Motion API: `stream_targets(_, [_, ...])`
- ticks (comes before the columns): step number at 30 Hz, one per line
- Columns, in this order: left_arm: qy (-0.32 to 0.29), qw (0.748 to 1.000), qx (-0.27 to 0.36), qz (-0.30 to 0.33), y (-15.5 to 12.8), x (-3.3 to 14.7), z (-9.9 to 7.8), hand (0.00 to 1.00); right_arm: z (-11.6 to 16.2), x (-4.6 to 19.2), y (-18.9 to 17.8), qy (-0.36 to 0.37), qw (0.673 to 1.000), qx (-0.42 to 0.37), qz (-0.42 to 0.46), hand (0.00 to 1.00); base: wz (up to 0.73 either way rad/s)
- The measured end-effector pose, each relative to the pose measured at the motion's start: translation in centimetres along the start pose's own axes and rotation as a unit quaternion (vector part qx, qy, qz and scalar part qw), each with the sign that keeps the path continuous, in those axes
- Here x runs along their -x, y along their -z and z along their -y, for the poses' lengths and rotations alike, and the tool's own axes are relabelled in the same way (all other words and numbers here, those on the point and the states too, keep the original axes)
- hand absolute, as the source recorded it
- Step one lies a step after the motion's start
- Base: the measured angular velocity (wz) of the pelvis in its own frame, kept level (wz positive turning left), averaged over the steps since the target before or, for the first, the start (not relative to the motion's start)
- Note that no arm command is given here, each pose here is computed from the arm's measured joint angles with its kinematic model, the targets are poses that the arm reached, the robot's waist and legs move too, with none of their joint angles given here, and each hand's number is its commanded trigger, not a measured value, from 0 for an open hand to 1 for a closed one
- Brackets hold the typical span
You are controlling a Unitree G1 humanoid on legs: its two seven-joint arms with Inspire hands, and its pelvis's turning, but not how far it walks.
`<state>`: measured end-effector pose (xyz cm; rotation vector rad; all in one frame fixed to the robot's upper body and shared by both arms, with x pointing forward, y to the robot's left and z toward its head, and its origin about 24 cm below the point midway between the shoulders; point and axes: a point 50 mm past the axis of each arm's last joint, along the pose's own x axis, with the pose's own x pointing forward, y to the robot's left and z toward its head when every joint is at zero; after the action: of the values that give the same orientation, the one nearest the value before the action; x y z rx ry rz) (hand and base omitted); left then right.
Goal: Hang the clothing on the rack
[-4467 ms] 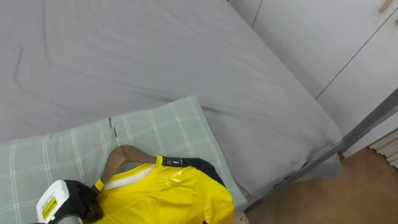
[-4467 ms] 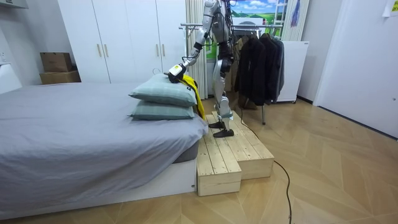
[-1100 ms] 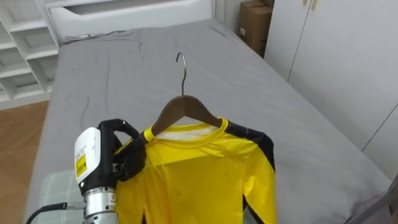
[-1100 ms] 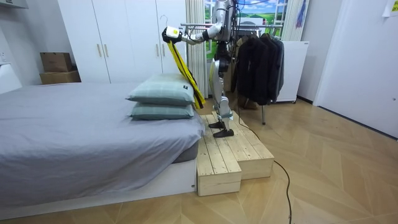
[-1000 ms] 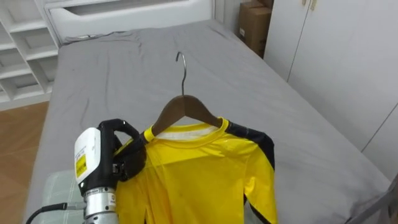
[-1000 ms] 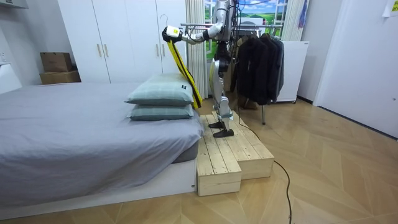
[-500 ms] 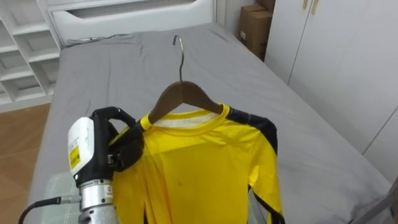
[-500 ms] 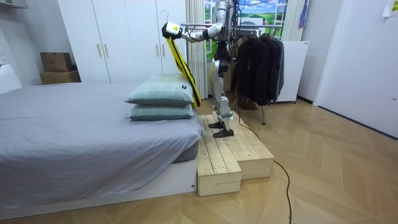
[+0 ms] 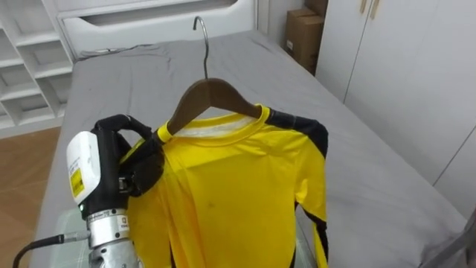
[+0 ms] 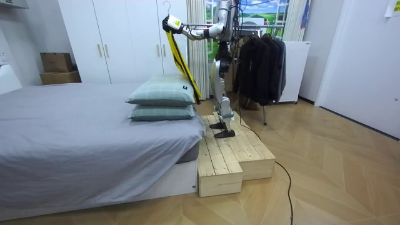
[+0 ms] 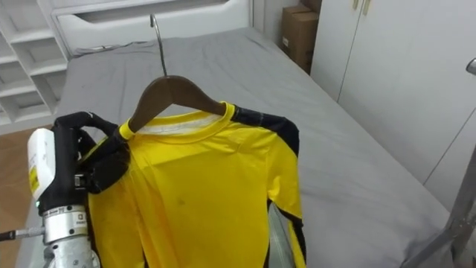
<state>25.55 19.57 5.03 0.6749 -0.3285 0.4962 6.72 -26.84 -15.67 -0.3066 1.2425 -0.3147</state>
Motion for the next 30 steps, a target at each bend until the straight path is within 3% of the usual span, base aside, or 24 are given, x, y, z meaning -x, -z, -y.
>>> stream_targets(4, [-0.007, 1.0, -0.014, 0.01, 0.2, -0.2, -0.5, 1.0, 1.6, -0.2, -3.1, 0.083, 0.992, 0.06, 0.07, 0.0, 0.0])
stream_targets(9, [-0.013, 0.999, -0.022, 0.023, -0.1, -0.3, -0.7, 1.0, 2.9, 0.7, -7.7, 0.182, 0.957, 0.129, 0.185, 0.0, 0.04])
stream_targets(15, [-0.018, 0.999, -0.021, 0.034, -0.6, -0.4, -0.8, 1.0, 3.5, 4.2, -14.7, 0.286, 0.865, 0.189, 0.366, 0.0, 0.02])
stream_targets(17, [-0.018, 0.999, -0.024, 0.039, -0.8, -0.4, -0.8, 1.0, 3.6, 6.2, -16.7, 0.323, 0.815, 0.215, 0.43, 0.0, 0.0])
stream_targets(23, [0.008, 0.998, -0.049, 0.043, -0.8, -0.4, -0.5, 1.0, 3.3, 9.3, -19.1, 0.365, 0.74, 0.253, 0.505, 0.0, -0.01])
stream_targets(30, [0.02, 0.996, -0.058, 0.068, -1.7, -0.6, -0.4, 1.0, 3.5, 12.4, -21.0, 0.374, 0.692, 0.263, 0.559, 0.0, -0.01])
